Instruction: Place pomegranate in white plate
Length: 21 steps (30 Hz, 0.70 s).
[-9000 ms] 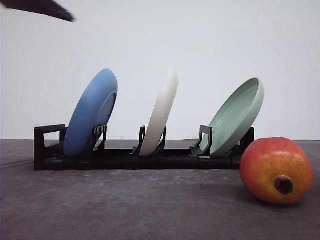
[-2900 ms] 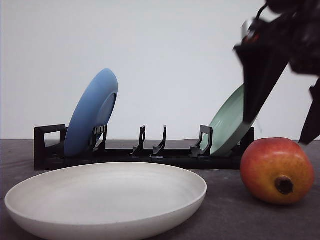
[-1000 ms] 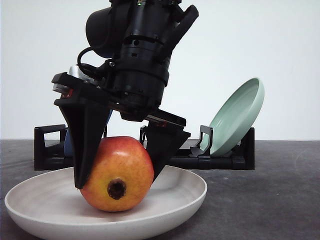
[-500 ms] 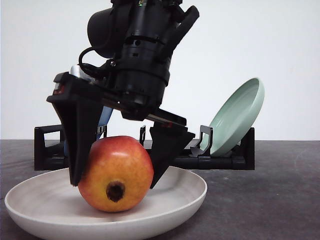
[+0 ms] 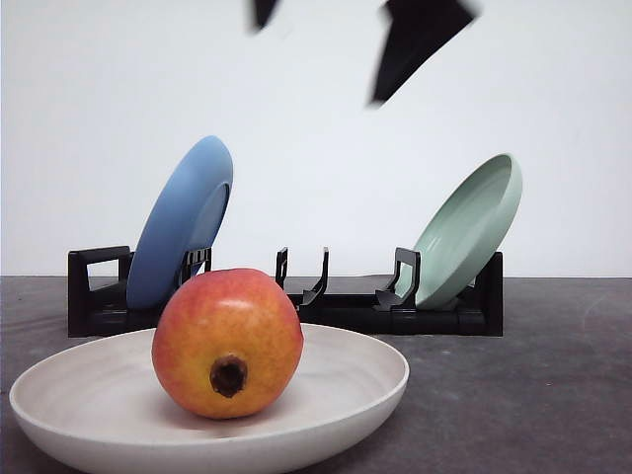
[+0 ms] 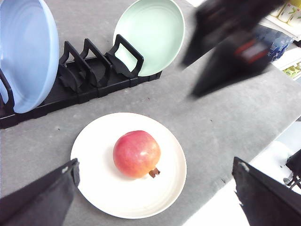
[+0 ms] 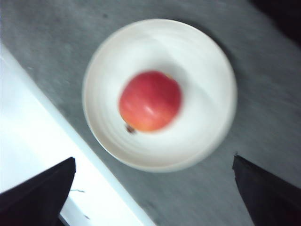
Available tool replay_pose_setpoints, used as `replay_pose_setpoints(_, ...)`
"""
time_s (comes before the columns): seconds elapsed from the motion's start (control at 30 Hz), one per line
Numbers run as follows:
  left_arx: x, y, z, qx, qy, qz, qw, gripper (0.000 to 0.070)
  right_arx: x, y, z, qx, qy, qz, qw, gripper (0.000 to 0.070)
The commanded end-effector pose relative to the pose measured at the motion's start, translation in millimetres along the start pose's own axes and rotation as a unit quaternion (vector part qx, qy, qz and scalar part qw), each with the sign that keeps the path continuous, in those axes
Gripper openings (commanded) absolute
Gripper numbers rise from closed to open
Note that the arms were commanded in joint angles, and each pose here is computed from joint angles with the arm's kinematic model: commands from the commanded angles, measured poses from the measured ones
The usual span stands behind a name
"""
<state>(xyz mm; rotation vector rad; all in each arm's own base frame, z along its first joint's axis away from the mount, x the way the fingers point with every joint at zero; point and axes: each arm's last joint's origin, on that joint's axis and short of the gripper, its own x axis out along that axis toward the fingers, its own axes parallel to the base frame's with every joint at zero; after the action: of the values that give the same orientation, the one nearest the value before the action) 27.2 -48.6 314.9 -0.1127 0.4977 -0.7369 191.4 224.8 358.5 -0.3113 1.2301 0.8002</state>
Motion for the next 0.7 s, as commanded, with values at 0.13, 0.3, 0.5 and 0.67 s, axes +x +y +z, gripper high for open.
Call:
replay_pose_setpoints(0.13, -2, -1.2, 3, -0.003, -0.008, -0.007, 1.000, 0.0635, -59, 2, -51, -0.013, -0.064, -0.026, 0.997, 0.0700)
replay_pose_setpoints(0.3, -2, -1.4, 3, -0.003, -0.011, -0.006, 1.000, 0.0635, -92, -3, -109, 0.007, -0.167, -0.038, 0.985, 0.0700)
replay_pose_setpoints(0.5, -2, -1.8, 5, -0.001, -0.024, -0.002, 1.000, 0.0635, -96, -14, -177, 0.030, -0.308, -0.050, 0.950, 0.0700)
replay_pose_setpoints(0.67, -2, -2.9, 8, 0.017, -0.036, -0.006, 0.999, 0.0635, -85, -21, -215, 0.024, -0.397, -0.028, 0.917, 0.0700)
